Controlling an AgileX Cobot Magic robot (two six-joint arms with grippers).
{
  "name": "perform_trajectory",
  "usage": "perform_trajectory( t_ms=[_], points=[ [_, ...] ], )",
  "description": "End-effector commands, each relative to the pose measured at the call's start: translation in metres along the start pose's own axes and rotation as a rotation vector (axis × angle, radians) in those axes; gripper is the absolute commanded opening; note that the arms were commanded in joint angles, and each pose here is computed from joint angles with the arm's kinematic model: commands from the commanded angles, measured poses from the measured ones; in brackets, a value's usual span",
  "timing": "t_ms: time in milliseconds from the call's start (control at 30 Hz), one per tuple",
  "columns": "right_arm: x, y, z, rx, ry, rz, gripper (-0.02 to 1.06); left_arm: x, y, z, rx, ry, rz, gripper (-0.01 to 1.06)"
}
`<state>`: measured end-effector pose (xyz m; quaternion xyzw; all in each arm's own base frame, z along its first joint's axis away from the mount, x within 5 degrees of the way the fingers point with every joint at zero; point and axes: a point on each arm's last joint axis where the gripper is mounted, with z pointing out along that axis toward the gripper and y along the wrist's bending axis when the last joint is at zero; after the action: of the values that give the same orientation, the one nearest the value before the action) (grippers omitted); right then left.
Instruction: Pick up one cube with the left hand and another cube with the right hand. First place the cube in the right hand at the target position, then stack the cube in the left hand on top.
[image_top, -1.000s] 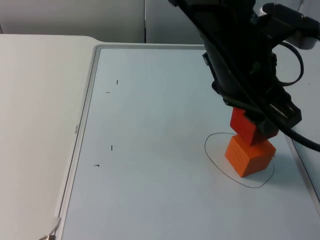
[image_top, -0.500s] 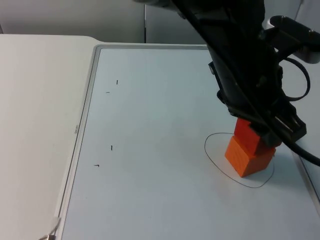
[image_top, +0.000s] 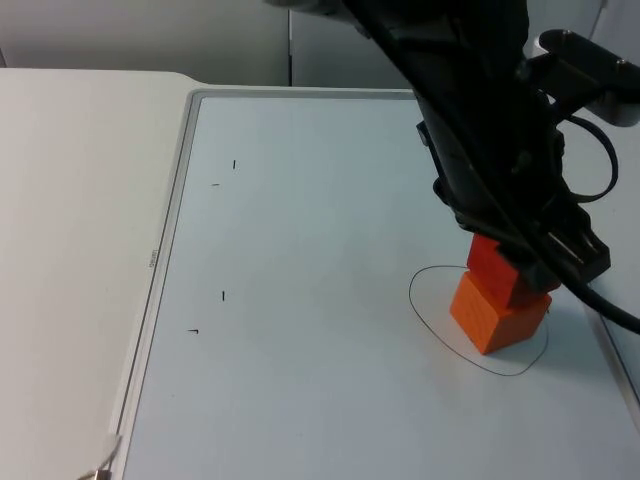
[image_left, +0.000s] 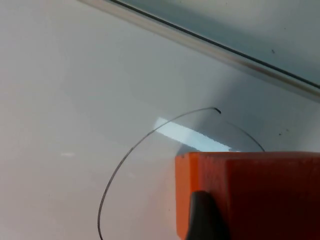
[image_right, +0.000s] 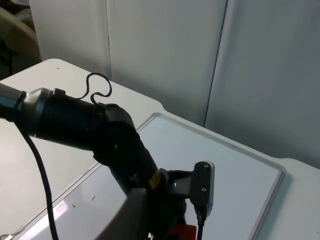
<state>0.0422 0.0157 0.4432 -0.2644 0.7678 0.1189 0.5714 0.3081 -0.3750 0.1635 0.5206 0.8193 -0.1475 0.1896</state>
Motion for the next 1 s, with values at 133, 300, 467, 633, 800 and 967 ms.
perform_trajectory(
  t_ms=[133,300,467,633,800,967],
  points=[
    [-0.0004,-0.0002,-0.0011,-0.002,-0.007,-0.004,1.04,-0.0017,-0.0024,0.0053,0.002,-0.007,-0.006,0.25],
    [-0.0004,-0.0002,-0.0011,-0.002,-0.007,-0.004,1.04,-0.0029,-0.0018,0.0053,-0.004,-0.021,-0.006,0.25],
    [-0.0004,-0.0002,-0.0011,-0.002,-0.007,-0.004,1.04,-0.0043,-0.0015,0.0052,-0.007,-0.036,-0.010,0.30],
    [-0.0004,-0.0002,-0.0011,-0.002,-0.007,-0.004,1.04,-0.0044,-0.0016,0.0052,-0.006,-0.037,-0.012,0.41],
    [-0.0004,-0.0002,-0.0011,-0.002,-0.007,-0.004,1.04,-0.0038,-0.0020,0.0052,-0.002,-0.030,-0.013,0.43],
    [-0.0004,-0.0002,-0.0011,-0.002,-0.007,-0.004,1.04,-0.0024,-0.0026,0.0053,0.005,-0.016,-0.013,0.43]
  ],
)
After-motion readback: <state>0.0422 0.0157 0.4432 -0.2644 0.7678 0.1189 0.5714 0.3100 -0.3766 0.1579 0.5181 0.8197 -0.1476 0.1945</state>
